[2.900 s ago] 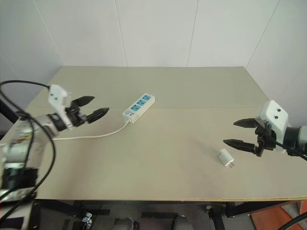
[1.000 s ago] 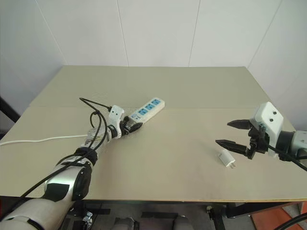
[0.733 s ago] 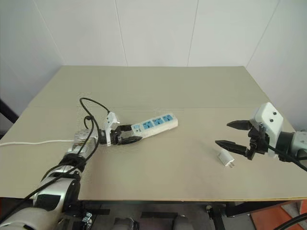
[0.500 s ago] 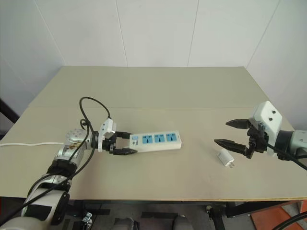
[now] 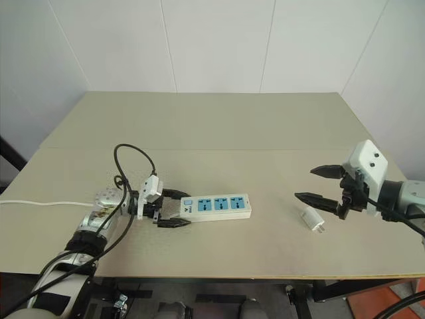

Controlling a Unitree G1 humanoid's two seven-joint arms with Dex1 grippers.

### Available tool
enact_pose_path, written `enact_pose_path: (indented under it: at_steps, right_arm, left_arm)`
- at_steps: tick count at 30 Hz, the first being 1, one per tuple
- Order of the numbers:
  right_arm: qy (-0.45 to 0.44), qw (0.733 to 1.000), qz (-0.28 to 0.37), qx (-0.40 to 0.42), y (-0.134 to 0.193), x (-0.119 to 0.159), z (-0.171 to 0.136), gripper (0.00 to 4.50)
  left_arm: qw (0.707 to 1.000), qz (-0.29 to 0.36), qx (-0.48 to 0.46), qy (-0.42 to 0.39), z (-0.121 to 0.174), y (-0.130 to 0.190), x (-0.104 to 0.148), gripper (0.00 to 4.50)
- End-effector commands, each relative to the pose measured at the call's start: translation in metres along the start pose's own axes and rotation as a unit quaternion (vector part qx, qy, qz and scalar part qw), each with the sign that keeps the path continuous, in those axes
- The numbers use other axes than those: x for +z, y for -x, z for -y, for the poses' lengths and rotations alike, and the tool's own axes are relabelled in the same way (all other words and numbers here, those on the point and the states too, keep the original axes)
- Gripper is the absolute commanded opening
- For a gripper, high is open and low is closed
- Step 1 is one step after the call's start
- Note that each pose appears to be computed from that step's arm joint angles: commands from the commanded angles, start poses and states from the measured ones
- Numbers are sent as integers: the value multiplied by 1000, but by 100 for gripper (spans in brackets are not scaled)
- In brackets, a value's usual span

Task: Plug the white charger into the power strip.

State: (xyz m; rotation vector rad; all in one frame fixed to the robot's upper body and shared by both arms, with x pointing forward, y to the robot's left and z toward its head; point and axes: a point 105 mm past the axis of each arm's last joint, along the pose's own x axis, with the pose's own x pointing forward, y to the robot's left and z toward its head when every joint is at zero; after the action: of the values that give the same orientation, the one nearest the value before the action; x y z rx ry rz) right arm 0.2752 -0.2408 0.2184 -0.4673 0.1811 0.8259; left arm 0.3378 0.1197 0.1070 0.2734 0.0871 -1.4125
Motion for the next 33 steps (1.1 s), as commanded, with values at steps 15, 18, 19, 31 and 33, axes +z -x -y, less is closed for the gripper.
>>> enact_pose_path:
  at_steps: [15, 18, 19, 31, 33]
  right_arm:
    - [27, 999, 14, -18, 12, 18, 1, 422]
    - [26, 999, 15, -19, 13, 19, 0, 422]
    - [26, 999, 15, -19, 13, 19, -1, 422]
    - [23, 1000, 8, -6, 8, 18, 3, 422]
    - [14, 1000, -9, 0, 3, 13, 7, 422]
  left_arm:
    - [999, 6, -46, -17, 4, -20, -11, 448]
    - [999, 4, -42, -17, 3, -21, -14, 448]
    - [999, 0, -42, -17, 4, -21, -17, 448]
    - [999, -1, -45, -14, 5, -21, -21, 331]
    - [999, 0, -42, -17, 4, -23, -18, 331]
